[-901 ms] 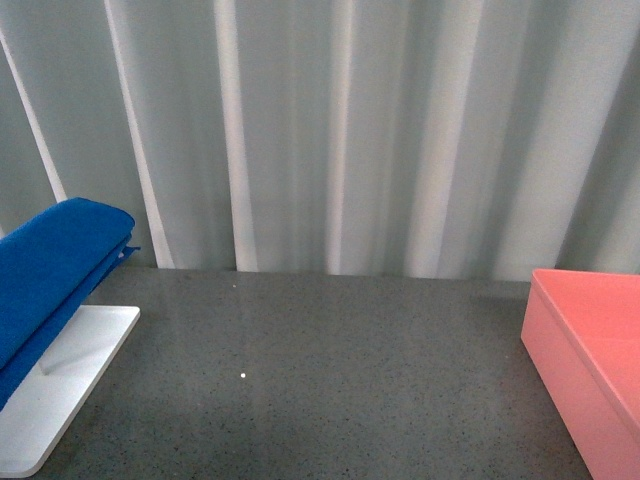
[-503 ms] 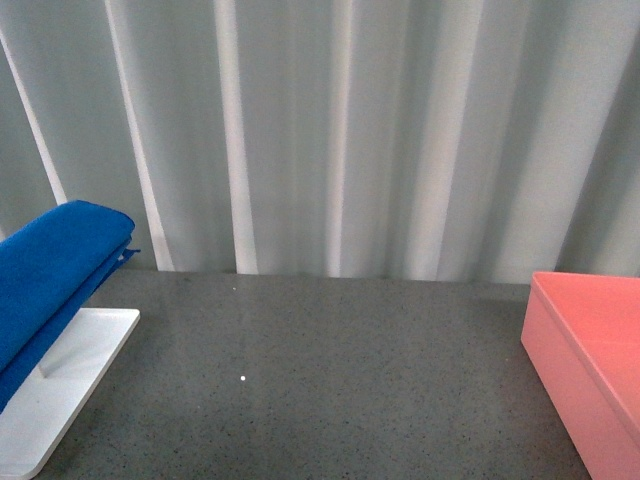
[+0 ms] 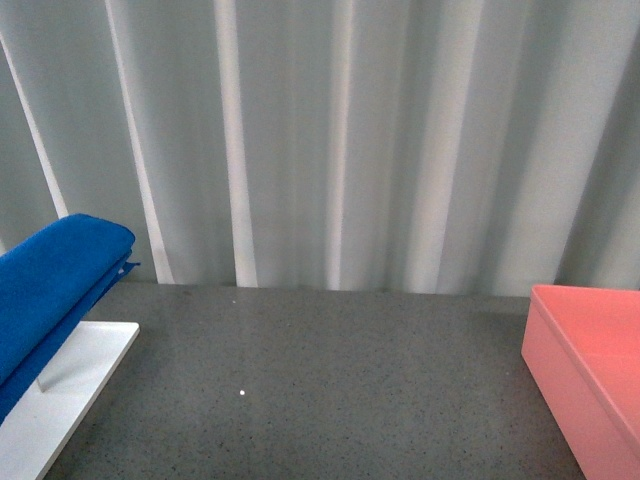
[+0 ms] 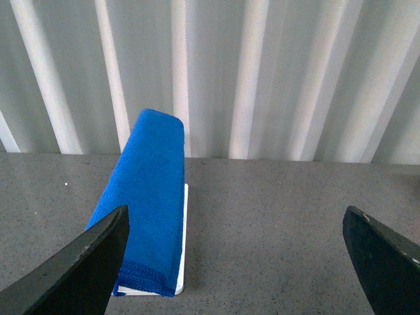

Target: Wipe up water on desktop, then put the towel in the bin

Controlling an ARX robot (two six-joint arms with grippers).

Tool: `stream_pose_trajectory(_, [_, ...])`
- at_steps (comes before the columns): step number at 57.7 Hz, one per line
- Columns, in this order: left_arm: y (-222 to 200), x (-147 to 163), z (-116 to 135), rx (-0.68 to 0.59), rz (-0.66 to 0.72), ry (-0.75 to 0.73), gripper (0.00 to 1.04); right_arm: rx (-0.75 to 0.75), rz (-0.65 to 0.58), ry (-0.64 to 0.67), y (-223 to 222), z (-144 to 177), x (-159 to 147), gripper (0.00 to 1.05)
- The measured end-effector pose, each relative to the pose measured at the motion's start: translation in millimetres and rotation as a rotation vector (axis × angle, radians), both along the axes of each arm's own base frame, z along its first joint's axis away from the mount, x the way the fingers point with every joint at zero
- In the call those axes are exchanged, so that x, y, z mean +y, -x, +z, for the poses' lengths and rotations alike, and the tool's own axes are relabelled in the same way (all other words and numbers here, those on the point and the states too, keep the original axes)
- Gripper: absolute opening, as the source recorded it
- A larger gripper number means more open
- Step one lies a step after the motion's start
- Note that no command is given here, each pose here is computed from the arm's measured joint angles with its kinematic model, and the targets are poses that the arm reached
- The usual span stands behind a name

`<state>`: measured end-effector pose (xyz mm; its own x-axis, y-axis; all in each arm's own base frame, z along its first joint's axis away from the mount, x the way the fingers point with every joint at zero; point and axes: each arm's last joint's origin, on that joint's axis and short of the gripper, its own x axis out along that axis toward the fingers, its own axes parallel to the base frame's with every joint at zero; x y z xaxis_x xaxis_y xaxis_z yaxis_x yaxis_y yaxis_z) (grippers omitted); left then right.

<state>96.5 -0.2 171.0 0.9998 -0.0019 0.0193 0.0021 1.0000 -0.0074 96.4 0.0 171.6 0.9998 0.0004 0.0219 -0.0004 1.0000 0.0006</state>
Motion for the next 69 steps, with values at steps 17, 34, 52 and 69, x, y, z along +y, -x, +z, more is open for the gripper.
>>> stream_pose_trajectory(17, [0.0,0.0,0.0,0.000,0.000,0.000,0.98,0.000,0.000,0.000,0.0,0.0,0.0,0.98])
stream_pose_trajectory(34, [-0.9,0.0,-1.2,0.102,-0.051,0.057,0.98,0.000,0.000,0.000,0.0,0.0,0.0,0.98])
stream_pose_trajectory(52, [-146.4,11.8,74.7,0.513,-0.022,0.149,0.98,0.000,0.001,0.000,0.0,0.0,0.0,0.98])
stream_pose_trajectory(69, [-269.9,19.2,71.4,0.663,0.015,-0.089,0.98,0.000,0.001,0.000,0.0,0.0,0.0,0.98])
